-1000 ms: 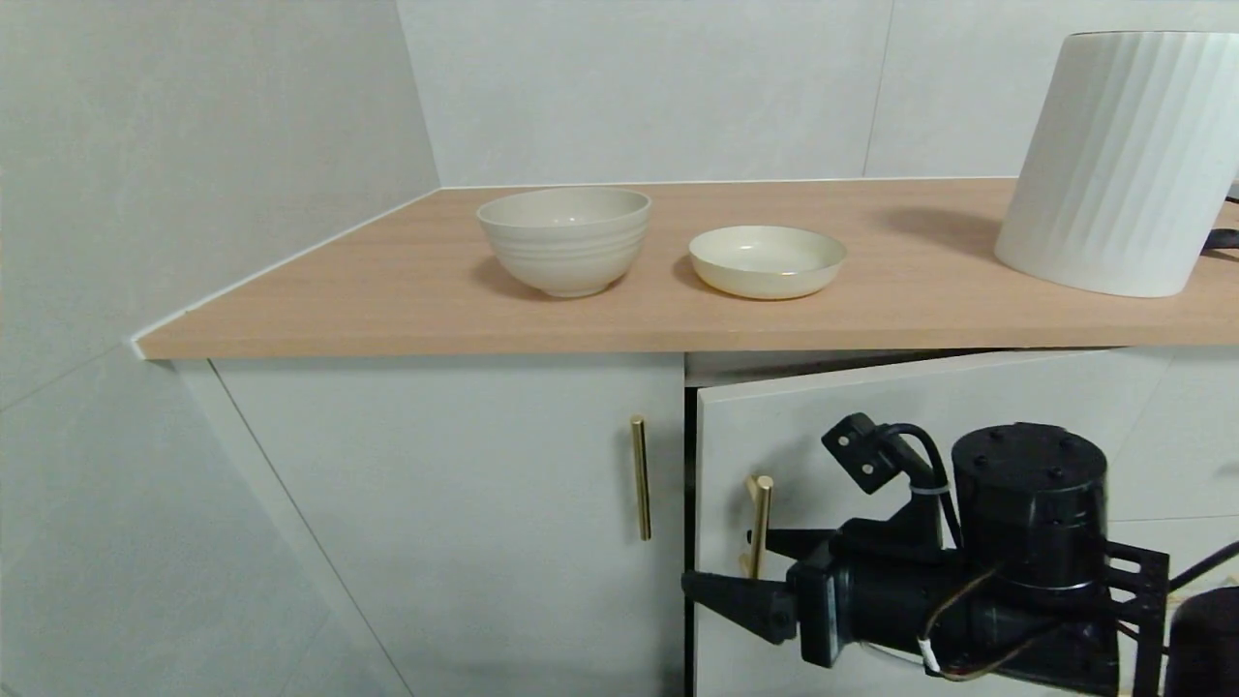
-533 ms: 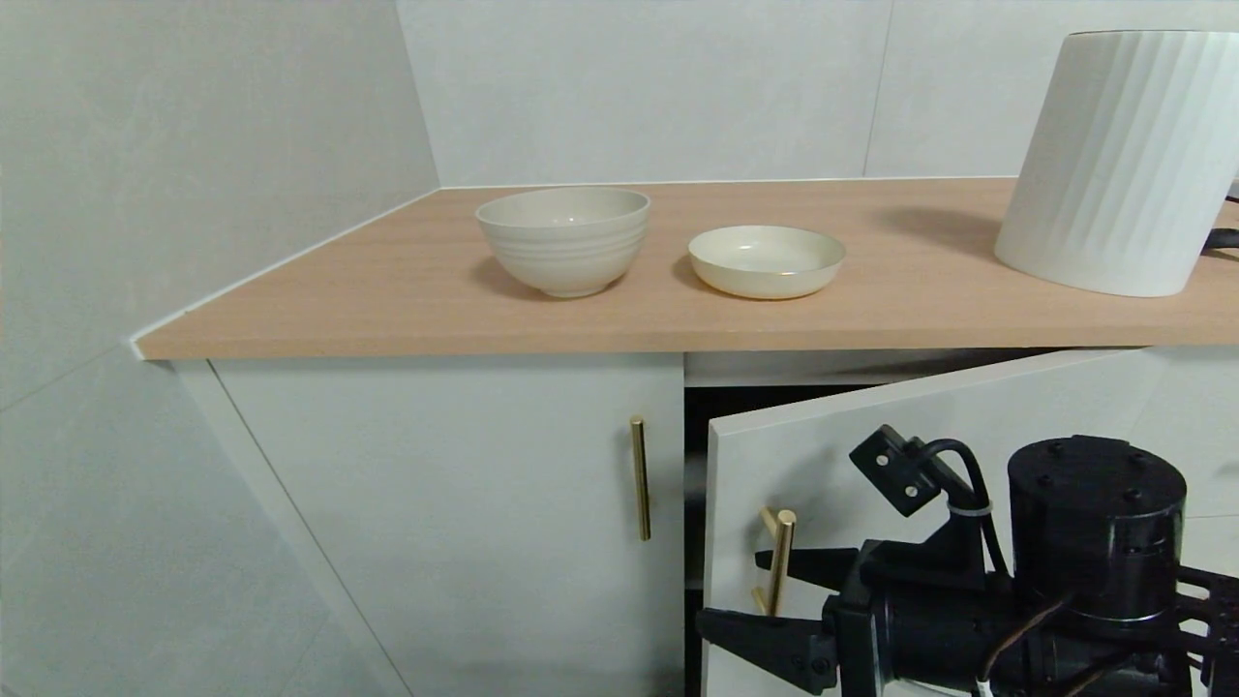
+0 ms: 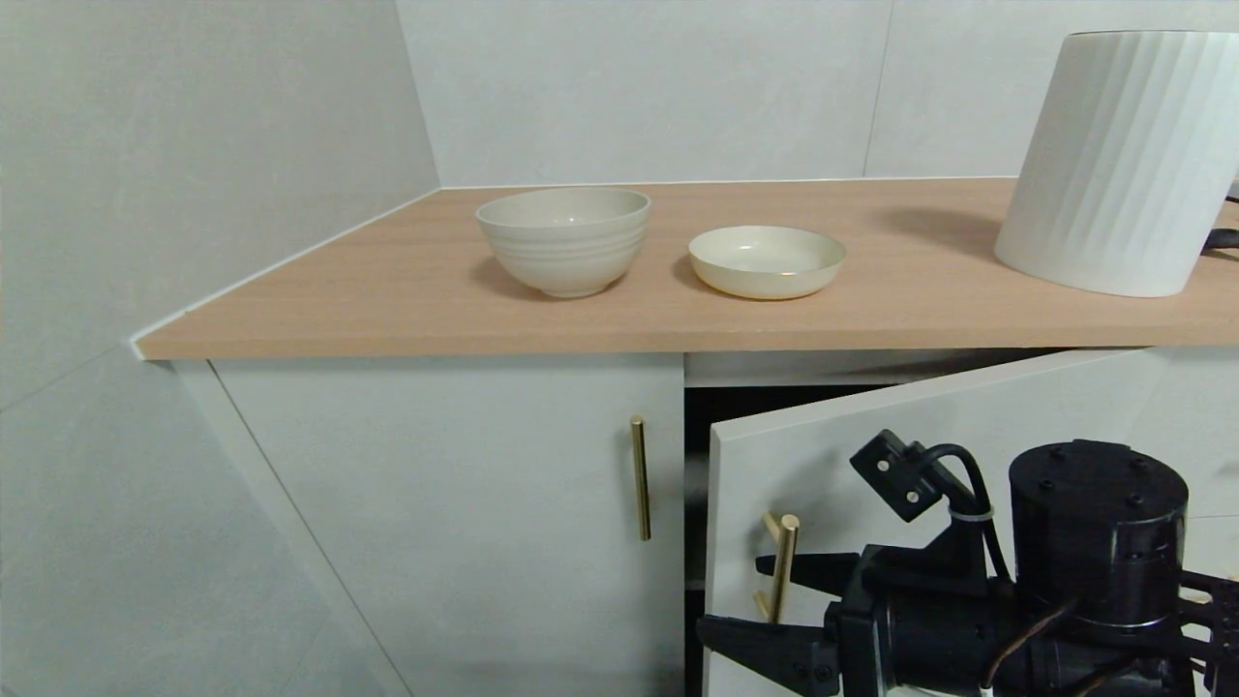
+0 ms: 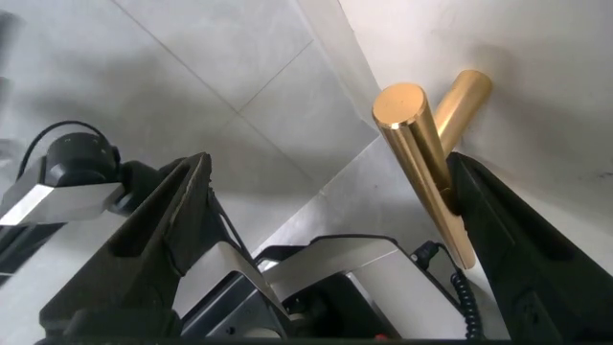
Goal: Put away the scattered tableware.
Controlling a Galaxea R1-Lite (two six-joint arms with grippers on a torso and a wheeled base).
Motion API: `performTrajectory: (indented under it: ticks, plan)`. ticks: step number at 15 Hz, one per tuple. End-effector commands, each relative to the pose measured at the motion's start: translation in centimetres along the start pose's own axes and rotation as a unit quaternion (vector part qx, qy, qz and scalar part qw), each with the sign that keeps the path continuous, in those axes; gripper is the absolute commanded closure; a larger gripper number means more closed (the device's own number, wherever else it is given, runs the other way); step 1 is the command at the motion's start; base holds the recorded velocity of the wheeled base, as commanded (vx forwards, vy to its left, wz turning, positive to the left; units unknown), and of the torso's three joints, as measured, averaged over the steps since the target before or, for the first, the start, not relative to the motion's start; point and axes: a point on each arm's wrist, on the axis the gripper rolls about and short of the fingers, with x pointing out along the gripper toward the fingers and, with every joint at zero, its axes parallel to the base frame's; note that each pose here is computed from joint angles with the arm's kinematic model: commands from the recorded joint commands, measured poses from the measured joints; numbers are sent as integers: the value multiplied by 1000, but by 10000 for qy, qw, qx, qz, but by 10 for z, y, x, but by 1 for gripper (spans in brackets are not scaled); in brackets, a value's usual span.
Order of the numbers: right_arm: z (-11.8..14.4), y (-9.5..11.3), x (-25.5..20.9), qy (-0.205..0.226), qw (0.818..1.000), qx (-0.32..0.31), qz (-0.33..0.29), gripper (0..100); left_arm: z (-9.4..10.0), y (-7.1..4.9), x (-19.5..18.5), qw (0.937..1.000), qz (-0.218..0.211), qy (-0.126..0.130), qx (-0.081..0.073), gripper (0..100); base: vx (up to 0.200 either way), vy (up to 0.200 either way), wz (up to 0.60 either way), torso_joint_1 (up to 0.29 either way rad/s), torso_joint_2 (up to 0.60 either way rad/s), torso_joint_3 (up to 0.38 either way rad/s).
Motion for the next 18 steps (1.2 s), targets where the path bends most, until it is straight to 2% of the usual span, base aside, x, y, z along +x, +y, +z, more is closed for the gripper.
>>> performTrajectory:
  ticks: [1, 2, 3, 4, 5, 6, 7, 9, 12, 13, 15, 17, 18]
  plan:
    - [0, 1, 0, 1, 10000, -4, 11, 0, 73, 3, 30, 9858, -1458, 671, -501, 0, 0, 0, 0, 0, 0, 0]
    - [-1, 2, 0, 15, 10000, -13, 37, 0, 84, 5, 45, 9799, -1705, 848, -598, 0, 0, 0, 0, 0, 0, 0]
    - [-1, 4, 0, 23, 10000, -16, 66, 0, 96, 14, 80, 9662, -2066, 1291, -844, 0, 0, 0, 0, 0, 0, 0]
    - [-2, 4, 1, 40, 10000, -20, 82, 0, 97, 20, 111, 9531, -2336, 1619, -1043, 0, 0, 0, 0, 0, 0, 0]
    - [-2, 6, 1, 51, 9999, -29, 101, 0, 95, 22, 127, 9460, -2494, 1749, -1113, 0, 0, 0, 0, 0, 0, 0]
    - [-4, 6, 1, 72, 9999, -29, 108, 0, 83, 21, 167, 9268, -2907, 2026, -1243, 0, 0, 0, 0, 0, 0, 0]
    - [-3, 7, 0, 58, 9999, -33, 114, 0, 70, 19, 186, 9155, -3048, 2249, -1357, 0, 0, 0, 0, 0, 0, 0]
    - [-4, 7, 0, 79, 9999, -33, 121, 0, 37, 6, 215, 8861, -3374, 2800, -1503, 0, 0, 0, 0, 0, 0, 0]
    - [-5, 7, 0, 85, 9999, -31, 118, 0, 1, -3, 230, 8756, -3194, 3307, -1483, 0, 0, 0, 0, 0, 0, 0]
    - [-4, 7, -1, 72, 9999, -35, 124, 0, -9, -6, 229, 8727, -3183, 3406, -1454, 0, 0, 0, 0, 0, 0, 0]
    - [-3, 9, -3, 25, 9999, -51, 145, 0, -23, -12, 228, 8671, -3304, 3436, -1444, 0, 0, 0, 0, 0, 0, 0]
    - [-3, 9, -3, 25, 9999, -51, 145, 0, -36, -18, 231, 8559, -3381, 3628, -1468, 0, 0, 0, 0, 0, 0, 0]
    - [-3, 9, -3, 35, 9999, -49, 149, 0, -40, -19, 234, 8526, -3382, 3698, -1481, 0, 0, 0, 0, 0, 0, 0]
